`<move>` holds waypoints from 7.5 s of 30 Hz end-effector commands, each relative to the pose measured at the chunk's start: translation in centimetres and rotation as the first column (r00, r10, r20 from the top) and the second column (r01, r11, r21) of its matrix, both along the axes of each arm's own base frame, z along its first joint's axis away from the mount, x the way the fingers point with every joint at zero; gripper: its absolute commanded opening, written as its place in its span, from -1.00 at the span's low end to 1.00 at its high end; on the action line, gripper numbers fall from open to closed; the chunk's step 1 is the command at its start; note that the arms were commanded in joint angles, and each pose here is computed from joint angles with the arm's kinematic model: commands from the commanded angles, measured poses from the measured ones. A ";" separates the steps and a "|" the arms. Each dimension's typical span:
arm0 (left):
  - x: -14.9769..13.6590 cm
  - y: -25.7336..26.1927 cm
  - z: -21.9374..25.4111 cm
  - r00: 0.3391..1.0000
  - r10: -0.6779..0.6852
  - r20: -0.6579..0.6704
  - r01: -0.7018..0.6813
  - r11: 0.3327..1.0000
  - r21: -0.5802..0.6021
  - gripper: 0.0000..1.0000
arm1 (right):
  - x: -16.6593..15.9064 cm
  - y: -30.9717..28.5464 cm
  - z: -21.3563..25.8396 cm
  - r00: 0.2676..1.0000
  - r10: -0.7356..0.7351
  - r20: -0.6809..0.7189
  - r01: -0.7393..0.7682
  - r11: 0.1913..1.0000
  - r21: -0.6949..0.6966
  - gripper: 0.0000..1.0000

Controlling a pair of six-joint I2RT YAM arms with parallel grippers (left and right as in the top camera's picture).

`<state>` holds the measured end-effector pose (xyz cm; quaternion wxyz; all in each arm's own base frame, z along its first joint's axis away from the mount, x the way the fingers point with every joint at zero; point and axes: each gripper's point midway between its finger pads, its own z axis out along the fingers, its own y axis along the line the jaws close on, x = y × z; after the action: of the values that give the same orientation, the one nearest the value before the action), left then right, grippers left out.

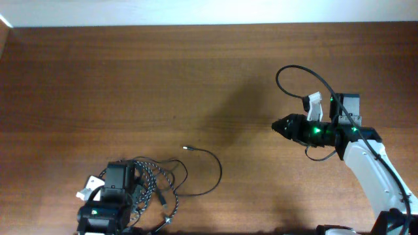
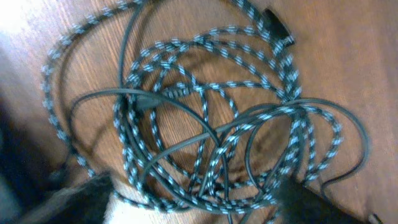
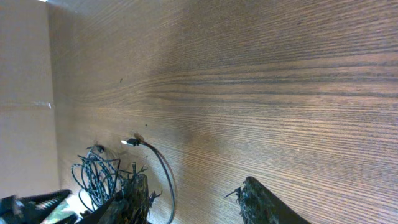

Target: Untangle cables

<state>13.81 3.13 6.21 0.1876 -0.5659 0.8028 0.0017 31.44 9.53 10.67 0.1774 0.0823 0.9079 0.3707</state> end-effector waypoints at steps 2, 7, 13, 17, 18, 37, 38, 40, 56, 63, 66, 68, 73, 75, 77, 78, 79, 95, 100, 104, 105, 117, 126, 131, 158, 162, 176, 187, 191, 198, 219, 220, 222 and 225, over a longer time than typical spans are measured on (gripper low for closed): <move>1.2 -1.3 -2.2 0.998 0.030 0.055 -0.025 0.995 -0.092 0.49 | 0.0 0.2 0.0 1.000 0.018 0.016 -0.018 1.000 -0.014 -0.02; -0.7 -1.9 -5.1 0.987 0.057 -0.150 -0.075 0.990 -0.117 0.98 | 0.0 0.2 0.0 1.000 0.018 0.016 -0.017 1.000 -0.014 0.07; 3.8 -3.9 -9.1 0.986 0.022 -0.164 -0.057 0.975 -0.214 -0.99 | 0.0 0.2 0.0 1.000 0.018 0.015 -0.018 1.000 -0.014 0.08; 10.7 -5.0 -5.7 0.959 -0.259 0.115 0.275 0.948 -0.160 -1.00 | -0.1 0.2 0.0 1.000 0.018 0.007 -0.018 1.000 -0.013 0.08; 12.2 -5.5 -4.0 0.929 -0.325 0.180 0.350 0.927 -0.134 -1.00 | -0.3 0.2 -0.1 1.000 0.018 -0.001 -0.018 1.000 -0.013 0.08; 15.3 -13.4 9.8 0.759 -0.410 0.505 0.602 0.737 -0.307 -1.00 | -6.2 15.7 6.9 0.614 0.589 0.525 -0.708 0.705 0.037 0.28; 14.4 -13.5 9.1 0.806 -0.377 0.457 0.556 0.746 -0.366 -1.00 | -6.3 16.6 7.3 0.611 0.587 0.531 -0.709 0.704 0.039 0.27; 12.8 -13.4 7.7 0.895 -0.279 0.349 0.425 0.772 -0.473 -1.00 | -6.1 17.7 7.5 0.636 0.574 0.516 -0.691 0.721 0.049 0.18; 10.7 -12.5 6.0 0.950 -0.227 0.215 0.307 0.807 -0.504 -1.00 | -8.7 24.3 9.3 0.647 0.548 0.530 -0.675 0.735 0.064 -0.14; 10.3 -13.5 6.1 0.940 -0.266 0.216 0.341 0.789 -0.512 -1.00 | -8.6 25.1 8.6 0.687 0.523 0.505 -0.624 0.781 0.040 -0.92; 9.7 -13.1 5.4 0.941 -0.286 0.183 0.339 0.816 -0.468 -1.00 | -7.2 24.2 8.6 0.705 0.496 0.506 -0.592 0.805 0.035 -0.92; 8.2 -11.3 4.2 0.961 -0.263 0.086 0.275 0.870 -0.408 -1.00 | -4.3 21.3 7.9 0.769 0.434 0.469 -0.507 0.862 0.033 -0.92; 7.1 -9.0 3.3 0.973 -0.229 0.011 0.221 0.926 -0.308 -0.83 | 2.3 7.4 3.3 0.964 0.131 0.233 -0.134 0.991 -0.001 -0.92; 7.3 -8.0 3.2 0.978 -0.210 0.010 0.205 0.946 -0.251 -0.66 | 2.9 1.2 1.6 0.990 -0.012 0.143 0.016 1.000 -0.027 -0.92; 7.4 -7.8 3.2 0.980 -0.199 0.011 0.196 0.950 -0.244 -0.40 | 2.7 -2.1 0.9 0.991 -0.106 0.084 0.109 0.994 -0.028 -0.92; 7.6 -7.8 3.3 0.980 -0.197 0.019 0.195 0.950 -0.244 -0.14 | 2.5 -3.1 0.6 0.989 -0.138 0.058 0.140 0.990 -0.029 -0.92; 8.0 -7.9 3.4 0.980 -0.197 0.035 0.199 0.949 -0.245 0.26 | 2.1 -4.0 0.2 0.986 -0.166 0.028 0.167 0.986 -0.029 -0.92; 4.2 -8.5 -3.3 0.936 -0.209 -0.282 0.118 0.944 -0.309 0.86 | -1.8 7.1 -0.4 0.984 0.174 0.022 -0.172 0.982 -0.081 0.07; 2.5 -7.4 -6.6 0.893 0.029 -0.449 -0.138 0.967 -0.212 0.56 | -1.9 7.1 -0.4 0.984 0.175 0.016 -0.173 0.982 -0.081 0.09; 4.0 -7.1 -9.8 0.904 0.058 -0.423 -0.139 0.977 -0.162 -1.00 | -1.9 7.0 -0.5 0.985 0.175 0.014 -0.173 0.982 -0.081 0.09; 4.2 -7.3 -10.1 0.907 0.044 -0.419 -0.123 0.979 -0.163 -1.00 | -1.9 7.0 -0.5 0.985 0.175 0.014 -0.173 0.982 -0.081 0.09; 16.4 -5.1 7.4 0.890 -0.455 -0.004 0.449 0.877 0.169 -1.00 | -4.6 10.1 2.2 0.940 0.339 0.043 -0.342 0.929 0.143 0.33; 15.8 -7.8 10.0 0.936 -0.296 0.192 0.311 0.949 -0.054 -1.00 | -7.0 16.5 7.3 0.782 0.534 0.322 -0.613 0.750 0.246 0.42; 15.0 -9.3 9.6 0.937 -0.300 0.180 0.328 0.932 -0.154 -1.00 | -7.5 21.4 7.3 0.690 0.564 0.454 -0.653 0.756 0.053 0.32; 9.8 -5.2 7.9 0.895 -0.422 -0.141 0.437 0.894 0.097 -0.78 | -1.2 16.2 11.4 0.778 0.347 0.523 -0.496 0.850 0.174 -0.92; 9.9 -4.5 8.1 0.900 -0.408 -0.152 0.428 0.893 0.137 -0.46 | 1.9 10.7 11.1 0.839 0.230 0.492 -0.361 0.913 0.188 -0.92; 7.9 1.1 8.6 0.990 -0.009 -0.143 0.040 0.976 0.216 -0.30 | 3.0 -17.5 1.4 0.815 -0.574 0.080 0.579 0.813 -0.058 -0.92; 8.6 1.0 7.0 0.989 0.062 -0.134 -0.064 0.998 -0.008 -0.78 | 2.6 -17.0 0.9 0.821 -0.569 0.049 0.571 0.818 -0.070 0.32; 12.8 -1.1 7.1 0.974 -0.223 -0.042 0.224 0.974 0.030 -1.00 | 3.3 -13.2 1.9 0.885 -0.461 0.057 0.461 0.887 0.016 0.75; 5.9 1.4 4.5 0.948 0.107 -0.299 -0.097 0.994 0.047 0.98 | 3.7 -9.2 1.5 0.929 -0.363 0.065 0.366 0.930 -0.031 0.83; 10.4 5.5 -5.2 0.717 -0.462 -0.522 0.588 0.803 0.097 0.99 | 3.7 -9.3 0.6 0.929 -0.366 0.050 0.369 0.928 -0.059 0.83; 10.5 5.5 -5.6 0.721 -0.455 -0.523 0.581 0.808 0.097 0.99 | 3.7 -9.3 0.7 0.929 -0.366 0.050 0.369 0.928 -0.058 0.84; 11.1 6.2 -6.7 0.753 -0.395 -0.526 0.535 0.833 0.141 0.99 | 3.7 -9.3 0.7 0.929 -0.366 0.050 0.369 0.928 -0.058 0.84; 11.7 6.7 -8.5 0.791 -0.324 -0.519 0.469 0.866 0.174 1.00 | 3.5 -9.2 0.5 0.930 -0.366 0.038 0.368 0.928 -0.060 0.84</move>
<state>27.33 9.36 1.00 0.1050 -0.3079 0.9256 0.1935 34.82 0.29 11.19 0.2579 0.2450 0.8824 0.3079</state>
